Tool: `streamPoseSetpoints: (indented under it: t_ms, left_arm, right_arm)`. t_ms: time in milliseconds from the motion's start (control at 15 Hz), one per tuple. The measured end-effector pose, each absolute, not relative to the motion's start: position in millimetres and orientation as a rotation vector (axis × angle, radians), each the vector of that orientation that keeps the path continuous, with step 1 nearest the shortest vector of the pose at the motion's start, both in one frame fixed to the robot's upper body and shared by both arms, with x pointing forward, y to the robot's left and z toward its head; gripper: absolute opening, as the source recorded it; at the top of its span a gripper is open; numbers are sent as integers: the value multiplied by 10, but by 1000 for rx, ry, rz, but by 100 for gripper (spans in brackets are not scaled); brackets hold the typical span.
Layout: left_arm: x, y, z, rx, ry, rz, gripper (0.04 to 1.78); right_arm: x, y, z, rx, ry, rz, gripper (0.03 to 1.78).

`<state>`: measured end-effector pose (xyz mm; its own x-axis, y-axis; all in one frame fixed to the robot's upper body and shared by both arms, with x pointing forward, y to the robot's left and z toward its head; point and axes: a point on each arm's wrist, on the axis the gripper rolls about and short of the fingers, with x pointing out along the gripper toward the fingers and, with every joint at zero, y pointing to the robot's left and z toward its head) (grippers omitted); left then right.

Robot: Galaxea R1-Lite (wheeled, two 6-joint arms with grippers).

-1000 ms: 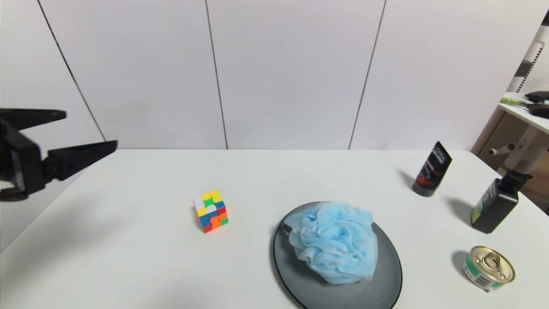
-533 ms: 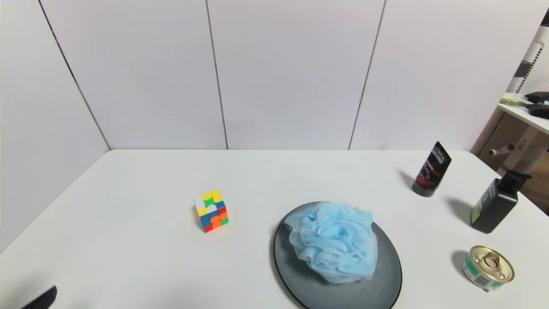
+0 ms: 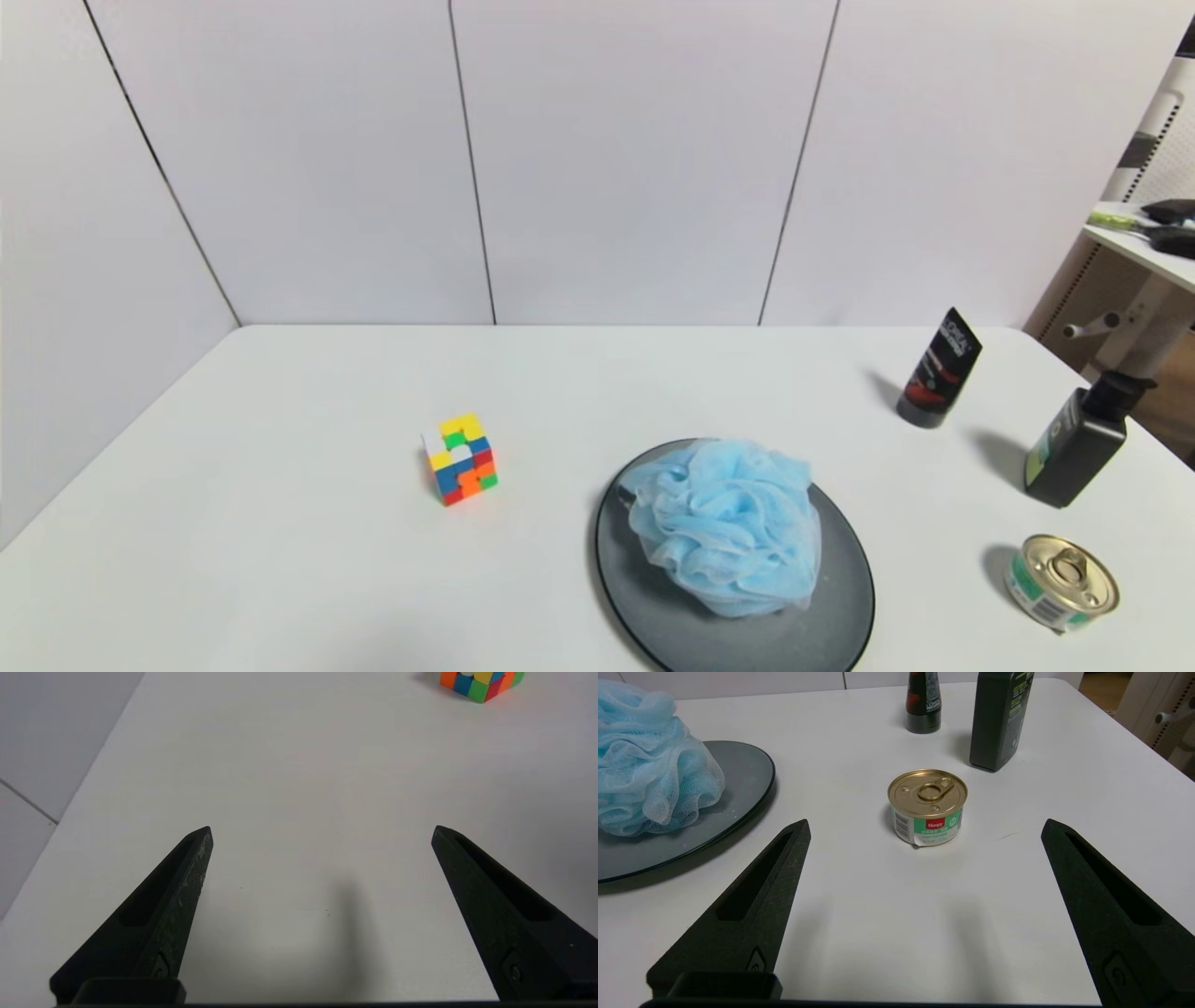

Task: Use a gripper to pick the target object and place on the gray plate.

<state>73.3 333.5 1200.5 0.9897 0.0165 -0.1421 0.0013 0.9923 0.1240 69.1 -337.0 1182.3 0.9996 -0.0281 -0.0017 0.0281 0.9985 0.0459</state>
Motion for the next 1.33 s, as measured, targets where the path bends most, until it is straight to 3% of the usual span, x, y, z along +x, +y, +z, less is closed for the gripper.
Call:
streamPoseSetpoints:
  t_ms: [267, 1333]
  left_arm:
    - [685, 3335, 11856, 9, 52, 1, 169]
    - [674, 3337, 11837, -38, 19, 14, 169]
  right_arm:
    - [691, -3370, 11823, 46, 1, -29, 171]
    - [691, -3370, 11823, 46, 1, -28, 171]
